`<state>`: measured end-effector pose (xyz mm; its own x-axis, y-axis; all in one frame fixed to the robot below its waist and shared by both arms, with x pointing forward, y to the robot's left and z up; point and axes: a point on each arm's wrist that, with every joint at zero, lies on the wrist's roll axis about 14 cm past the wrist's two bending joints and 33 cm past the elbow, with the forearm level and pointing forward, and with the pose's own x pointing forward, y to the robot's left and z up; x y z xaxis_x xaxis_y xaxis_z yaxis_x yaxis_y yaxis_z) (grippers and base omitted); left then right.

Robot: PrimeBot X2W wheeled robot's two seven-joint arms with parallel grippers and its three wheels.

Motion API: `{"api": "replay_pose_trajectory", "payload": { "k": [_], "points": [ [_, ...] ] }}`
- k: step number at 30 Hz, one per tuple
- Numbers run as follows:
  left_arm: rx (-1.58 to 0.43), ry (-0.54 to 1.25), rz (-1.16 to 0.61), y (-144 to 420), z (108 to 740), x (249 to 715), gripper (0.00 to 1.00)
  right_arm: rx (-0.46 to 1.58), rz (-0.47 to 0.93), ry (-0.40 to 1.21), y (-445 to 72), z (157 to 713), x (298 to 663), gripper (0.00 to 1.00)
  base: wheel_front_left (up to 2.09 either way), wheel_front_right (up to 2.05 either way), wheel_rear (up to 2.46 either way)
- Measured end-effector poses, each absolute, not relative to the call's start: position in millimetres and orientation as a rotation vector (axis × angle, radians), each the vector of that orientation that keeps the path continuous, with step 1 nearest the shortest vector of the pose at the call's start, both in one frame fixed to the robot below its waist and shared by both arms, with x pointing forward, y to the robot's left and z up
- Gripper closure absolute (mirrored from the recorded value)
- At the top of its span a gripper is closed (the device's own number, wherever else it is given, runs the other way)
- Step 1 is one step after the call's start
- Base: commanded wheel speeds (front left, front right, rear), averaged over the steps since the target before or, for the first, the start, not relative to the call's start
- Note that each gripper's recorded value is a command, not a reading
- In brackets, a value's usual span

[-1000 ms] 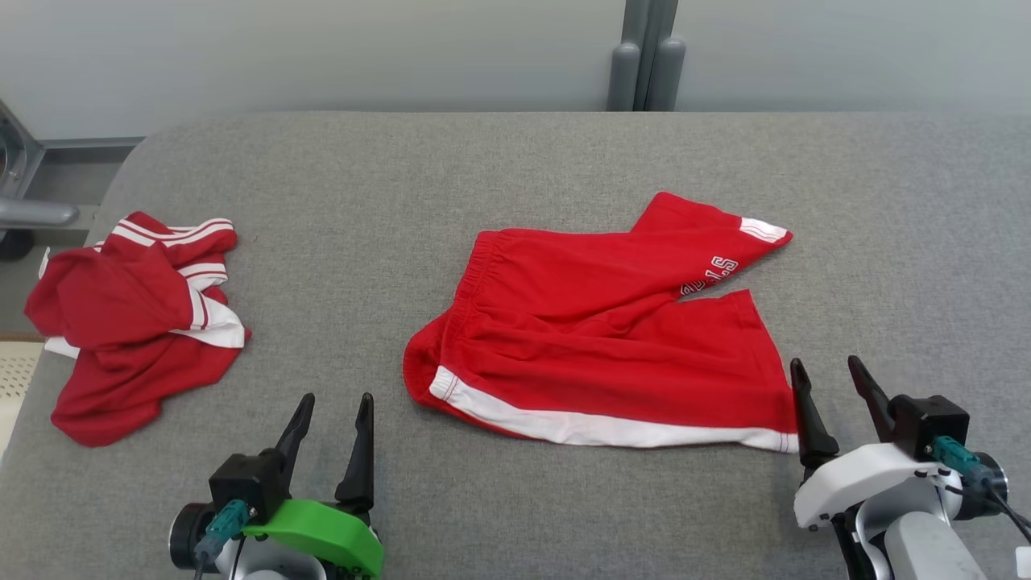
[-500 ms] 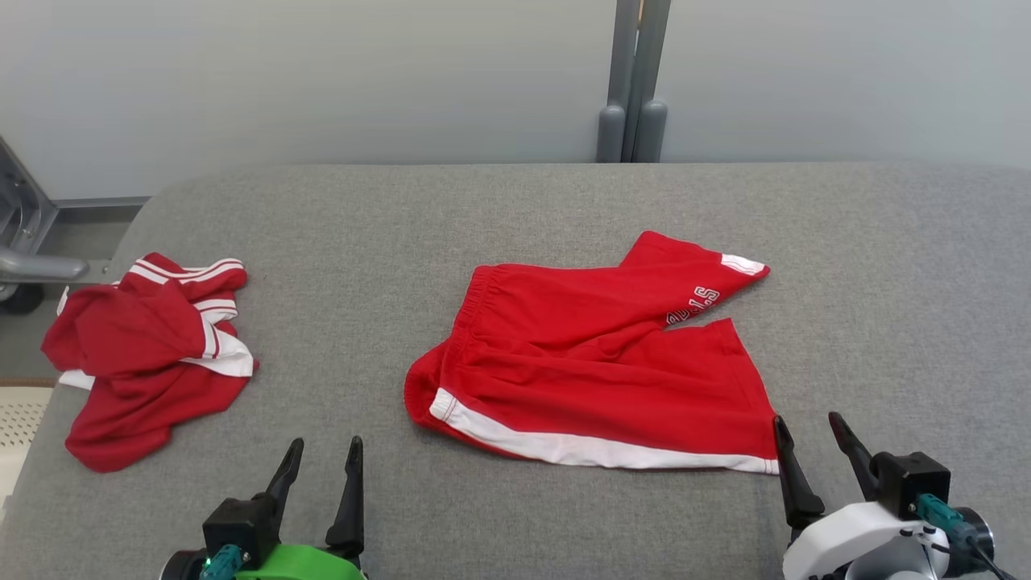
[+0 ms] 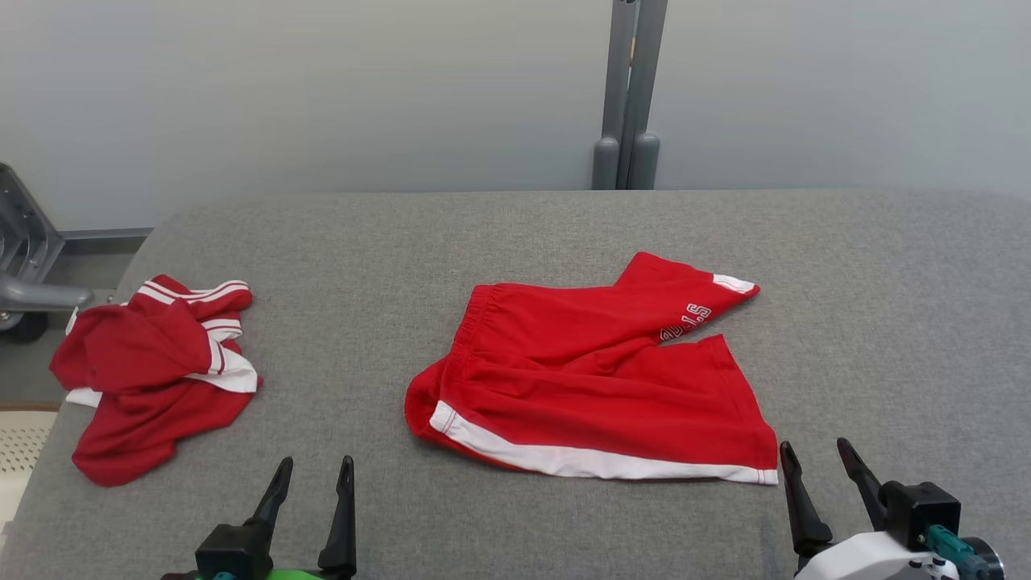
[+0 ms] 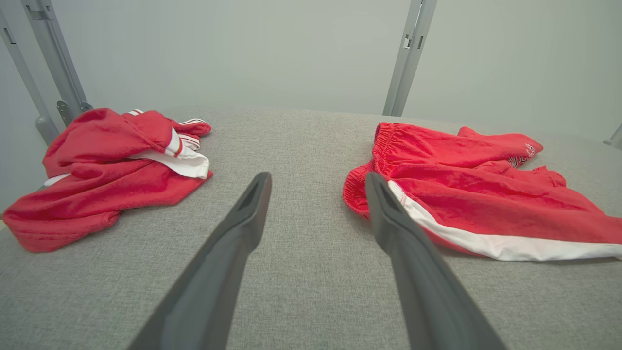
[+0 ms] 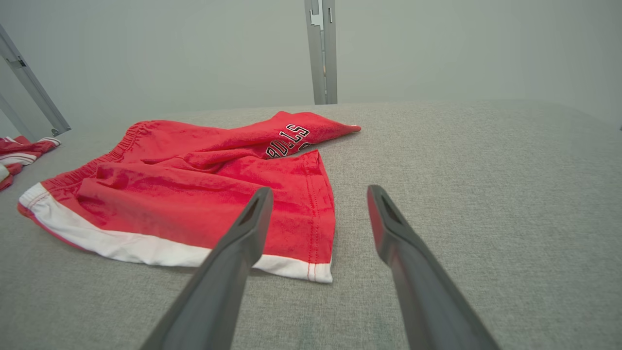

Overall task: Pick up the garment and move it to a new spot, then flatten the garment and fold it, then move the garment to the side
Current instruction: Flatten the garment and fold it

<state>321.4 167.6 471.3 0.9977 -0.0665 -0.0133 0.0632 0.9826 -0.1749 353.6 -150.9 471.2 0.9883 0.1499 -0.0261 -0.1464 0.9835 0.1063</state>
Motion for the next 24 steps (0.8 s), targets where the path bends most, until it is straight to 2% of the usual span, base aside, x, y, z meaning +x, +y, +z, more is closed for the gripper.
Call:
{"api": "replay_pose_trajectory", "payload": {
  "k": [12,24],
  "points": [
    [-0.156,0.033,-0.075,163.8,467.7,321.9,0.00,0.110,0.135,0.062,-153.8,462.0,349.4,0.00,0.00,0.00,0.00],
    [-0.184,0.082,-0.157,136.8,456.1,334.6,0.00,0.151,0.138,0.204,-148.0,419.5,347.6,0.00,0.00,0.00,0.00]
  ]
}}
